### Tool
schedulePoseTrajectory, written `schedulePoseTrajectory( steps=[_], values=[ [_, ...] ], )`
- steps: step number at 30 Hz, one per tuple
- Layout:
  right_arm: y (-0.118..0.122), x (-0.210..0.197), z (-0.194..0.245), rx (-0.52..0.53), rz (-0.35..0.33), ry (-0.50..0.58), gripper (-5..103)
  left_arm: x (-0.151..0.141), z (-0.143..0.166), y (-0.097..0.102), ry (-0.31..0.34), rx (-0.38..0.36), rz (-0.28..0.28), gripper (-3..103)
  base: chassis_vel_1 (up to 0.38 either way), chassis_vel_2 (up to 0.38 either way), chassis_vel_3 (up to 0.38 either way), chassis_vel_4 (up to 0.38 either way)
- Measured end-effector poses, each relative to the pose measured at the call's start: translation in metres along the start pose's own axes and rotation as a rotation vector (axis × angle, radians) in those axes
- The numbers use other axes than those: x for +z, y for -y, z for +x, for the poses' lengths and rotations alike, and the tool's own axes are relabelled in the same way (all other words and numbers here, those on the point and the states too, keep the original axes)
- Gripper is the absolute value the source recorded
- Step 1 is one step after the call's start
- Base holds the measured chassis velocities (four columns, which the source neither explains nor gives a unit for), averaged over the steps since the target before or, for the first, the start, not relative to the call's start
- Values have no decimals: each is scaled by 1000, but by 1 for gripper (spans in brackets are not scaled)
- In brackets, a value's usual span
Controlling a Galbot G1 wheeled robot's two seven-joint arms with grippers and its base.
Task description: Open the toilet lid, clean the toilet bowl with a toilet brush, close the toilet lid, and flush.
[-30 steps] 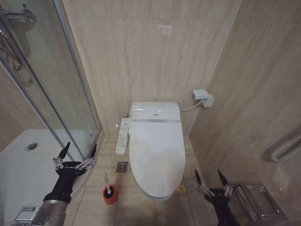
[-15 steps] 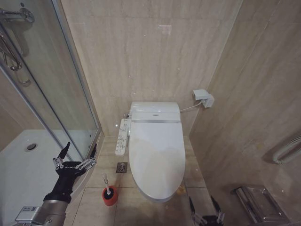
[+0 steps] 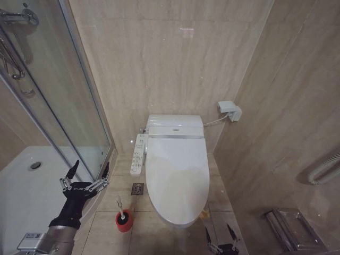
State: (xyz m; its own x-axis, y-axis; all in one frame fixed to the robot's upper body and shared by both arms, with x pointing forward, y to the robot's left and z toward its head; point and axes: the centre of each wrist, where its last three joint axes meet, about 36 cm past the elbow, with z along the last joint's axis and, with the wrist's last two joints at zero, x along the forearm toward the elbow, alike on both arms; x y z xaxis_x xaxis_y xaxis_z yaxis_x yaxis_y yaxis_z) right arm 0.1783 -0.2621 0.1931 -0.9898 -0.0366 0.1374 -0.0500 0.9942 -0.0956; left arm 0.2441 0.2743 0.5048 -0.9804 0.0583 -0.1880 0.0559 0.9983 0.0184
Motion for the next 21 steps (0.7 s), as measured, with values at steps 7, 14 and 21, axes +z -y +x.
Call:
schedulePoseTrajectory(
  steps=[7, 14, 21],
  values=[
    [4, 4, -18, 10, 10, 11, 100, 0, 0, 0, 0, 0, 0, 100, 0, 0, 0, 0],
    [4, 10, -4, 2, 9, -20, 100, 0, 0, 0, 0, 0, 0, 100, 0, 0, 0, 0],
    [-5, 10, -11, 4, -14, -6, 100, 0, 0, 0, 0, 0, 0, 100, 0, 0, 0, 0]
  ],
)
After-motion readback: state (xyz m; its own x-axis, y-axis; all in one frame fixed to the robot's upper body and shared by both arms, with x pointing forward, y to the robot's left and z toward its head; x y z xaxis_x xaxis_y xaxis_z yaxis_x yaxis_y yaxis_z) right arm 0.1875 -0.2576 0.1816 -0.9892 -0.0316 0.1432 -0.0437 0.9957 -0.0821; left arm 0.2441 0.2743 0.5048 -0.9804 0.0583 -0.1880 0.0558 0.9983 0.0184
